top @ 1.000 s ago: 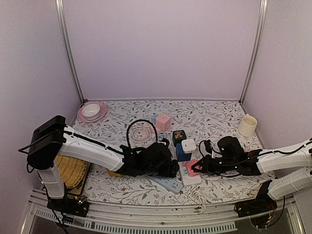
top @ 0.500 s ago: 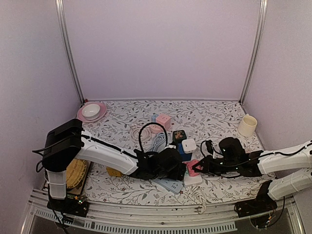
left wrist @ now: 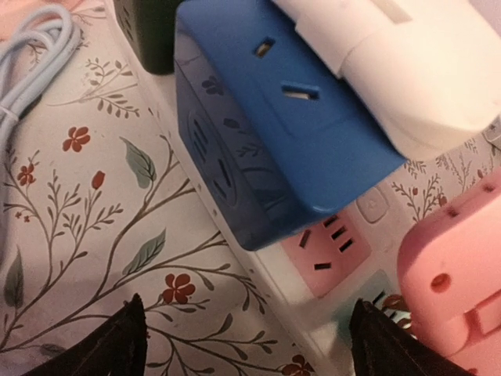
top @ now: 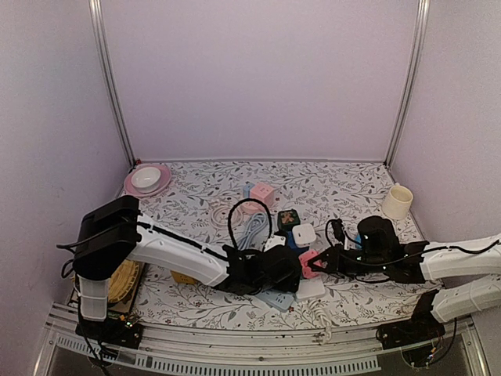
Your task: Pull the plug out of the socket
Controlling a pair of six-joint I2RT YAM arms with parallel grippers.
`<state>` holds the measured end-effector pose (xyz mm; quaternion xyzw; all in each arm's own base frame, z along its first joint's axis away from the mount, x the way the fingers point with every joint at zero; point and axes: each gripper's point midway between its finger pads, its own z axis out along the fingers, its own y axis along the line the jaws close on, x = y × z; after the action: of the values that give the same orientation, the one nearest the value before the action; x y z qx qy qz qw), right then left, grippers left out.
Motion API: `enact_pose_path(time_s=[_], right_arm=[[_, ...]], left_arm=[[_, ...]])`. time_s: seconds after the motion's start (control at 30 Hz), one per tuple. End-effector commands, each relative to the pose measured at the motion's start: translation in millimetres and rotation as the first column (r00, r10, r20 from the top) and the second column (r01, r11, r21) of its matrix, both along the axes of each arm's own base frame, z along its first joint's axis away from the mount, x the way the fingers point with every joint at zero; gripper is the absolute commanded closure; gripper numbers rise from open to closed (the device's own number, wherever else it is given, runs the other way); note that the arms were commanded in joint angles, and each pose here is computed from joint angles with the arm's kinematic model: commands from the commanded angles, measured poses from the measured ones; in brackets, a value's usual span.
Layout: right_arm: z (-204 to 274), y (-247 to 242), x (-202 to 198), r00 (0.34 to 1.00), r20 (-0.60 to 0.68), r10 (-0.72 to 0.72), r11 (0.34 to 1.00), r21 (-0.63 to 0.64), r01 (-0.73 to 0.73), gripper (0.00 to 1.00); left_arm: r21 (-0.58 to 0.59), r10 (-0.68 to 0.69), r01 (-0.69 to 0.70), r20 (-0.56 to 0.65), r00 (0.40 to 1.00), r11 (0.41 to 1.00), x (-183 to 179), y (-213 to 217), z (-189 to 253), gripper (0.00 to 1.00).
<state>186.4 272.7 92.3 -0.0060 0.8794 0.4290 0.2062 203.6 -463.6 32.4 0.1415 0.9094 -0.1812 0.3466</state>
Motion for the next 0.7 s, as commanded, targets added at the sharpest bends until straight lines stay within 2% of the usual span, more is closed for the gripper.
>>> enact_pose_path(time_s=[0.0, 0.23, 0.47, 0.67], right_arm=[[48.6, 17.1, 9.1, 0.996, 0.091, 0.01, 0.992, 0.123, -0.021, 0.96], [45.2, -4.8, 17.0, 0.99, 0.129, -0.058, 0.998, 0.009, 0.057, 0.96], [25.3, -50.6, 24.5, 0.975, 0.153, -0.159, 0.976, -0.123, 0.178, 0.95], [6.2, -82.0, 37.8, 0.968, 0.137, -0.209, 0.959, -0.166, 0.231, 0.92]], left_arm=[[0.244, 0.004, 0.015, -0.076, 0.997, 0.97, -26.6, 43.4, -60.1, 0.1], [0.241, 0.008, 0.01, -0.072, 0.997, 0.97, -28.1, 50.1, -57.0, 0.09], [0.253, 0.016, -0.002, -0.055, 0.998, 0.967, -26.3, 58.2, -48.9, 0.09], [0.26, 0.031, -0.016, -0.053, 0.998, 0.966, -27.1, 68.5, -46.8, 0.09]])
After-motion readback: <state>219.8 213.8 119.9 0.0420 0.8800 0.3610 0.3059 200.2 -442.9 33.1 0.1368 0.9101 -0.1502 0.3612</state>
